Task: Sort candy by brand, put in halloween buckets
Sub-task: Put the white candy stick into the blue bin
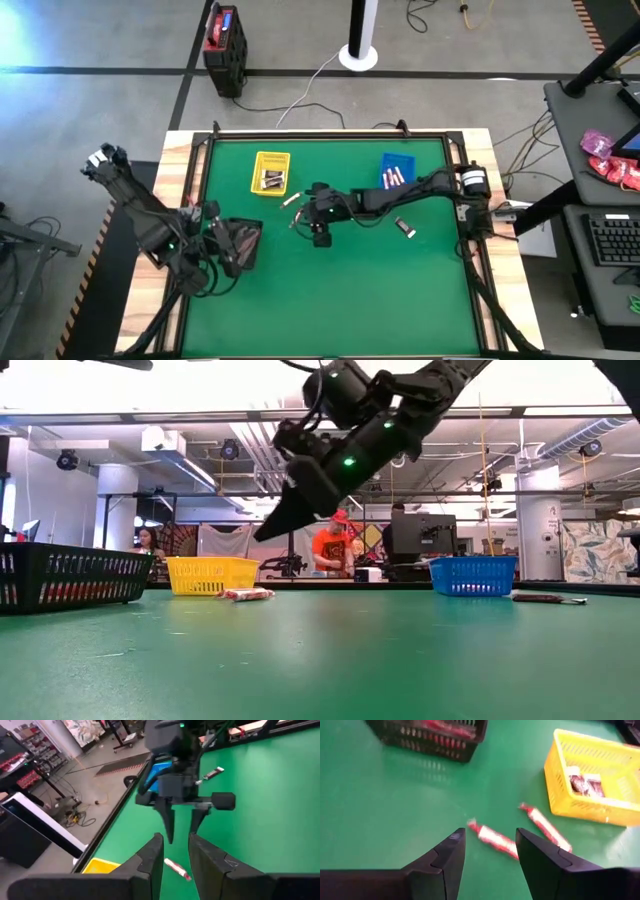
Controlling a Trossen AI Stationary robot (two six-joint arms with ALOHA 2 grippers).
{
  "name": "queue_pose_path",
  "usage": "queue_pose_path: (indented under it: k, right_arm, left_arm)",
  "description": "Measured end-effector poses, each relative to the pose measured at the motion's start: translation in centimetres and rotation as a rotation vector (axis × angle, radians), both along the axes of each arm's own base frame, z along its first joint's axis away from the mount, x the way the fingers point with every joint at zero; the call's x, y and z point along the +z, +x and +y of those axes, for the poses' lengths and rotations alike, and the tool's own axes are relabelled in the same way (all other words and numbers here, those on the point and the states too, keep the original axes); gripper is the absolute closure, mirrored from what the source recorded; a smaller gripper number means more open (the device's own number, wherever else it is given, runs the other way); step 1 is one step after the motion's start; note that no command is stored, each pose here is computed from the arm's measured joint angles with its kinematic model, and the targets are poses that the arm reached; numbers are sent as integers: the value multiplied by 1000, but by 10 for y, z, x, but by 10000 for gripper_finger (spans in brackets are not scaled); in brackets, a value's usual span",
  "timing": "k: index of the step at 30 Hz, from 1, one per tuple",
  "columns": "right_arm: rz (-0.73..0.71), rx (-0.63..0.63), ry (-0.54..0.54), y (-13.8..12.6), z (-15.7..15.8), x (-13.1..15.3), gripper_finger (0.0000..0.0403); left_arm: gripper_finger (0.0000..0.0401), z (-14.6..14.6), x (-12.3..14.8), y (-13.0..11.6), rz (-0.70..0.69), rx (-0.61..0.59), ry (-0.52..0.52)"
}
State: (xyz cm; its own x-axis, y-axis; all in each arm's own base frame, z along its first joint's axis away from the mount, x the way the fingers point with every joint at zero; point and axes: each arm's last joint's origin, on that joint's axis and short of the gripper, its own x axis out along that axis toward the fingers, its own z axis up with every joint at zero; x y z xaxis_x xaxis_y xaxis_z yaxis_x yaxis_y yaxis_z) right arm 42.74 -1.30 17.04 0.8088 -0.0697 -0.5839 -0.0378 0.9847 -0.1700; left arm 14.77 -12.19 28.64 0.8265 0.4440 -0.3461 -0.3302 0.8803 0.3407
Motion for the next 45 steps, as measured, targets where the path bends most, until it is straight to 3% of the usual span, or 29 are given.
queue_pose_path:
  k: [11, 16, 22, 29, 36, 45]
  right_arm:
    - [150, 41, -11, 43, -22, -30, 235]
    - [284, 58, -16, 52, -25, -40, 236]
    - [306, 67, 25, 52, -29, -39, 238]
    - [331, 53, 120, 48, -37, -42, 296]
    - [331, 68, 144, 48, -36, -42, 370]
    - [353, 42, 192, 42, -34, -30, 372]
  left_arm:
    - [326, -5, -7, 2, 11, -8, 14]
    - [326, -4, -9, 1, 13, -8, 17]
    - [326, -3, -16, 0, 21, -4, 21]
    - [326, -3, -16, 0, 10, 4, 20]
    - [326, -3, -16, 0, 5, 8, 23]
    - [326, -3, -16, 1, 3, 8, 21]
